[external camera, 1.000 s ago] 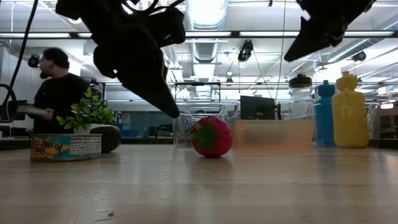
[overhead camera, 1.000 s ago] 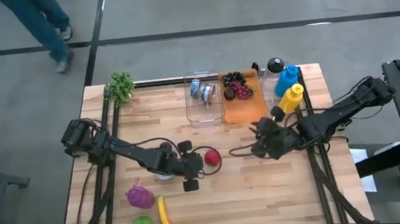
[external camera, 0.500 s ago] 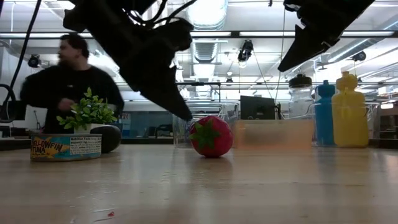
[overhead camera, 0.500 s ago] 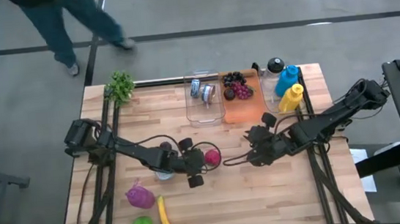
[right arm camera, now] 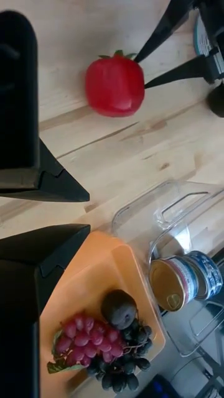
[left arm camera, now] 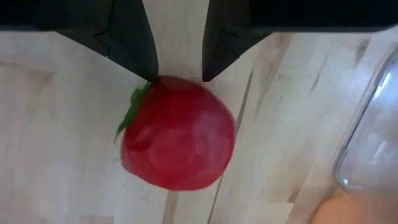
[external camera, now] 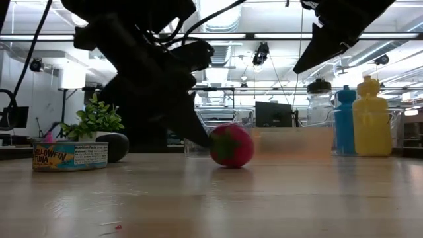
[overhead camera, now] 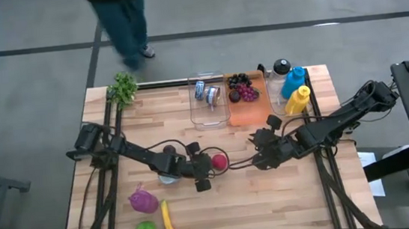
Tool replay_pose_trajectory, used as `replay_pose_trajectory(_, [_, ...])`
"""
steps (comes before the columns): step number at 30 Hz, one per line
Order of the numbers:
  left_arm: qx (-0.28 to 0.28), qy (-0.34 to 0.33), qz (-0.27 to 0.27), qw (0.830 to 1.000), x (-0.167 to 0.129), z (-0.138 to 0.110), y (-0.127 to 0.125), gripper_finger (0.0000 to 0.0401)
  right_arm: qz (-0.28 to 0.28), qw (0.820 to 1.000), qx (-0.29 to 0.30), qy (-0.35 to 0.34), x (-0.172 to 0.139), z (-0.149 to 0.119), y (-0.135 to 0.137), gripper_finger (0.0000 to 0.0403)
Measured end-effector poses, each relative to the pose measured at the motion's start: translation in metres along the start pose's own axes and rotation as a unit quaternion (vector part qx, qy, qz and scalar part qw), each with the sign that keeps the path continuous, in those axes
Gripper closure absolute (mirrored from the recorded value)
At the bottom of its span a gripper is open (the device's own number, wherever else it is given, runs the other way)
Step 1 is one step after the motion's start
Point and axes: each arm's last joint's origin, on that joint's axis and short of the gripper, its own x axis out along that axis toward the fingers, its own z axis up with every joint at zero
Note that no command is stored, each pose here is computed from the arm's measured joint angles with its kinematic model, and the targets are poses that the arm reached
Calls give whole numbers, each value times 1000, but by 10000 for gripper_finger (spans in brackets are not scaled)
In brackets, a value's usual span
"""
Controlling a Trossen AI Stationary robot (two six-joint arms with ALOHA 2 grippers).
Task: Pick & Place Food Item
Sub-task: Put the red tomato into the orange bin
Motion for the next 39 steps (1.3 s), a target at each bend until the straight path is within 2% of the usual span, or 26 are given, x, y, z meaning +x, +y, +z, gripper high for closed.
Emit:
replay_pose_trajectory(12, [7,-37,-9,999,2,6,-3,275,0,1000,0,0,0,0,0,344])
replay_pose_trajectory(23, [12,-59,-16,998,18,4,-8,275,2,1000,2,-5,0,1,1,346])
replay_pose_trajectory(39, [28,-101,-22,994,29,15,-13,274,3,1000,0,-8,1,2,1,347])
